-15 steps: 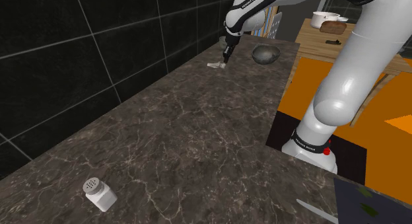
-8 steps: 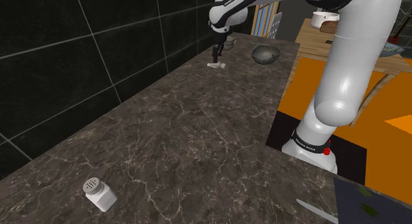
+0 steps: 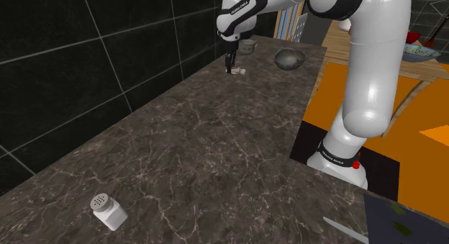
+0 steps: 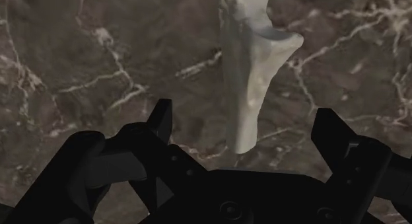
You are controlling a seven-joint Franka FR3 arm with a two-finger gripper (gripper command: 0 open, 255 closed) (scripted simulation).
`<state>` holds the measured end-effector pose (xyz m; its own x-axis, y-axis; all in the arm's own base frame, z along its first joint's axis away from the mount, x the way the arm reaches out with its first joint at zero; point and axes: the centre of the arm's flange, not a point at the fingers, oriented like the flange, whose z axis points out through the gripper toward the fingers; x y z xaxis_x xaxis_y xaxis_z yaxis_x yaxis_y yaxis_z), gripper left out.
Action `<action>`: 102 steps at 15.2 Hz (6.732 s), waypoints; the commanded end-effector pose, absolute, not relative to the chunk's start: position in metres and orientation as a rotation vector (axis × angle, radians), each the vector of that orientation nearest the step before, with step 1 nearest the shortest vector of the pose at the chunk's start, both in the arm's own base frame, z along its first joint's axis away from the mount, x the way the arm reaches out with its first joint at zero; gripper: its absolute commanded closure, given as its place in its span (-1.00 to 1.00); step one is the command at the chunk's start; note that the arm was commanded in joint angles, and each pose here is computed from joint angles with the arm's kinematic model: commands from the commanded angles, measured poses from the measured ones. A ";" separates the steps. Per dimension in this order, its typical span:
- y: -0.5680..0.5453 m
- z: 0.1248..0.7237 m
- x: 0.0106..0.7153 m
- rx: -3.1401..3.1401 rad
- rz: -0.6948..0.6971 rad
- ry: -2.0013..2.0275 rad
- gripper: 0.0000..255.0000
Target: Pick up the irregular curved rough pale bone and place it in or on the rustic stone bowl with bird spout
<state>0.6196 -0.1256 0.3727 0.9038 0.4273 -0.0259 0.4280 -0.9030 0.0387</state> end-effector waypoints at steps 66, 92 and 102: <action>-0.273 0.529 0.506 3.022 -0.026 0.680 1.00; -0.380 0.459 0.424 3.022 -0.026 0.680 1.00; -0.380 0.459 0.424 3.022 -0.026 0.680 -1.00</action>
<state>0.4243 -0.3802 0.4594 0.9036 0.4275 -0.0262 0.4282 -0.9028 0.0388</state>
